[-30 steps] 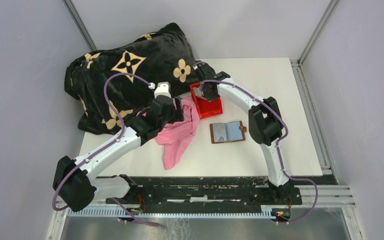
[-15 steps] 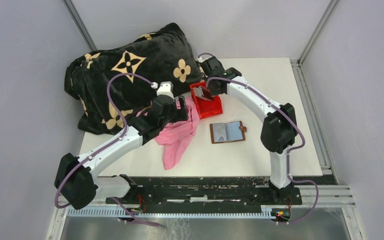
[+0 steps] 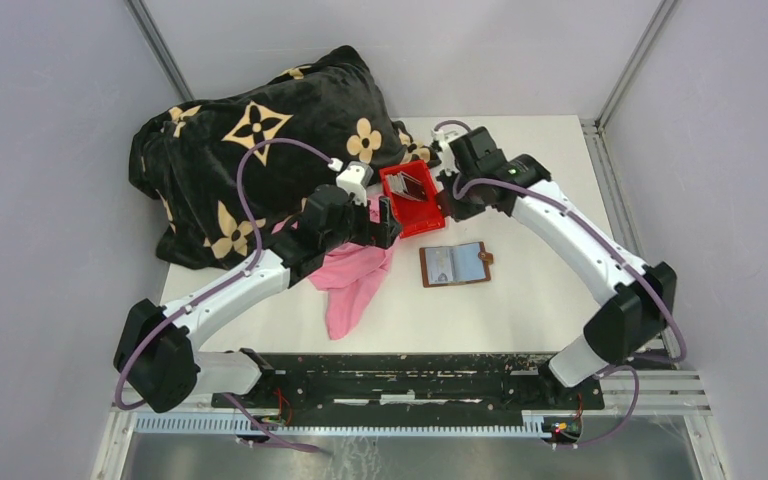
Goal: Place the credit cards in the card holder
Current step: Pick up the credit card from the storage box.
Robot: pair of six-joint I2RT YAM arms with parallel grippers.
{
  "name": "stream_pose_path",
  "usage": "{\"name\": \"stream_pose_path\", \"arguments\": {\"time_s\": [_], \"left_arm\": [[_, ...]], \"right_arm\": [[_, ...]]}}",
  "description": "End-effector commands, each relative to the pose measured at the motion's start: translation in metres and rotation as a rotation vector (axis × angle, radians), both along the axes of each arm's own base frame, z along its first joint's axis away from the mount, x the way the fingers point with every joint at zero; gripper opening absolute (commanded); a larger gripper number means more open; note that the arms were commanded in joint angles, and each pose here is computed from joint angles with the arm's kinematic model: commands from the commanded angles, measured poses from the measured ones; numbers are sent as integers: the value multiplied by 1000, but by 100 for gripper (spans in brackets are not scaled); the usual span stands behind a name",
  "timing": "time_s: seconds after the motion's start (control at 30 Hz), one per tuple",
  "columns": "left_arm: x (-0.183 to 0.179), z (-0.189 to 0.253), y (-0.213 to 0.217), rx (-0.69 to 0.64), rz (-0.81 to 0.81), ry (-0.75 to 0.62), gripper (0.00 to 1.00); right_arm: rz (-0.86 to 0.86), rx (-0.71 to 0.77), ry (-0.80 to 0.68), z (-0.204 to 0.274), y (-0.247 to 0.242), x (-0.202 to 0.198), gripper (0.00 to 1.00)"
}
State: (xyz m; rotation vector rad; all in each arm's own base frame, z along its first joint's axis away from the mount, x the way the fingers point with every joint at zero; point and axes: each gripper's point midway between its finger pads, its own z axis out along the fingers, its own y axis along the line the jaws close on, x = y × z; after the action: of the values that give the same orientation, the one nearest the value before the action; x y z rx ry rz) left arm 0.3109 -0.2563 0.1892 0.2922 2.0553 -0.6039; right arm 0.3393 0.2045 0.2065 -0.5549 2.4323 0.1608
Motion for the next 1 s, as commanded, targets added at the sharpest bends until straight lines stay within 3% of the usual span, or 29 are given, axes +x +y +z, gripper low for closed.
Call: {"name": "stream_pose_path", "arguments": {"time_s": [0.0, 0.27, 0.53, 0.97], "left_arm": [[-12, 37, -32, -86, -229, -108, 99], [-62, 48, -59, -209, -521, -42, 97], [-77, 51, -63, -222, -606, -15, 98], [-81, 40, -83, -243, -747, 67, 93]], "right_arm": [[44, 184, 97, 14, -3, -45, 1], [169, 400, 260, 21, 6, -105, 1], [228, 543, 368, 18, 22, -138, 1], [280, 680, 466, 19, 39, -154, 1]]}}
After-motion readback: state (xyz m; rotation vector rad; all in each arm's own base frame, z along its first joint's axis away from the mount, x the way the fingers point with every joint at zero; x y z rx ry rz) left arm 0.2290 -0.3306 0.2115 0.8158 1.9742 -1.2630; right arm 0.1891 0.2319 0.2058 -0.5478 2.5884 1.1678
